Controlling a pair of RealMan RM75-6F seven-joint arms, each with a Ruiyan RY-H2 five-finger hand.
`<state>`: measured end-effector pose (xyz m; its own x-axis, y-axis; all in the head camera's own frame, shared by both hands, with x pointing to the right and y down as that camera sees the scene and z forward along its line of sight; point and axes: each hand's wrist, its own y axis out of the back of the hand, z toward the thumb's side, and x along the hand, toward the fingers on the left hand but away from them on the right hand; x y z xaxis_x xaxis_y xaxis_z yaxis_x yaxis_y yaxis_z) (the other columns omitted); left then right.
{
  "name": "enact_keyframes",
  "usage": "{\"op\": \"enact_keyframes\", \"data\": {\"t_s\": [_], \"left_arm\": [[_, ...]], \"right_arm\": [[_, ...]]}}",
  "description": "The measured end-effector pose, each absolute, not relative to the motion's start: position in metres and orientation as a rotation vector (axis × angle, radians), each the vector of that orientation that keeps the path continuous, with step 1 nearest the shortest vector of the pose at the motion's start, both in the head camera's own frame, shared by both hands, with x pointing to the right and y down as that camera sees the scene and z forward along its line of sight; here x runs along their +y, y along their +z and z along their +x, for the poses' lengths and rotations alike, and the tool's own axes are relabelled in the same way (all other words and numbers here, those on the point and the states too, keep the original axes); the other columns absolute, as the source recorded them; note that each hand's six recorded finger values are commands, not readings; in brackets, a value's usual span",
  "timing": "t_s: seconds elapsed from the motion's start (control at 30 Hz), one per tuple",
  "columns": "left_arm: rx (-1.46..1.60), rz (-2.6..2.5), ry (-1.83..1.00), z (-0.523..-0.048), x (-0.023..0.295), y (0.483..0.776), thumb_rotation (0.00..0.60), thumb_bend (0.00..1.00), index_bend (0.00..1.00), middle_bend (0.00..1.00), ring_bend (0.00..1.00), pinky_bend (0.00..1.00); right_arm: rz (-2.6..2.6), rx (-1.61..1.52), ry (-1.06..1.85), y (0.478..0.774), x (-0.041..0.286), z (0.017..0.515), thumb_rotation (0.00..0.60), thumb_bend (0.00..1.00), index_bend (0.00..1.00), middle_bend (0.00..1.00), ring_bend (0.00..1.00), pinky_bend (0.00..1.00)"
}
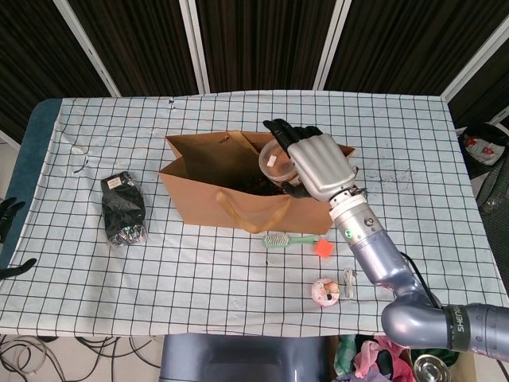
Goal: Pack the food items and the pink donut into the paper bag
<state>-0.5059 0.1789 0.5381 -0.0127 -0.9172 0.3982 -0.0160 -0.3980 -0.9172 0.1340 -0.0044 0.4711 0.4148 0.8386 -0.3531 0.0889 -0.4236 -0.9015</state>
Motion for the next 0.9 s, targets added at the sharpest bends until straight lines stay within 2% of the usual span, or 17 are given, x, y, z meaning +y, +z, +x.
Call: {"op": "enact_keyframes", "data": {"t_s": [0.27,0.57,0.77,0.9], "left_arm": [[1.026,-1.485,-1.513,-0.509,0.178,0.536,0.600,0.09,0.10,0.05,0.00,0.00],[1.017,-1.486,-1.514,-0.506,0.179,0.538,0.600,0.09,0.10,0.05,0.00,0.00],[1.010,-1.498,-1.509,-0.503,0.180,0.539,0.600,0.09,0.10,0.05,0.00,0.00],[1.023,-1.493,-1.502,-0.504,0.179,0.537,0.600,0.09,0.10,0.05,0.00,0.00]], "right_arm": [[-1.750,-0.825,1.123,0.457,-0.005,0.156,0.600,0.16,0.02,0.05,0.20,0.24],[-1.586,-0.935,1.205,0.420,0.010,0.229,0.600,0.16,0.01,0.06,0.20,0.24],[-1.419,-0.995,1.393,0.407,0.044,0.314,0.600,0.16,0.01,0.08,0.20,0.24],[-1.369,-0.937,1.554,0.417,0.086,0.362,0.600,0.16,0.01,0.08,0.20,0.24]]}}
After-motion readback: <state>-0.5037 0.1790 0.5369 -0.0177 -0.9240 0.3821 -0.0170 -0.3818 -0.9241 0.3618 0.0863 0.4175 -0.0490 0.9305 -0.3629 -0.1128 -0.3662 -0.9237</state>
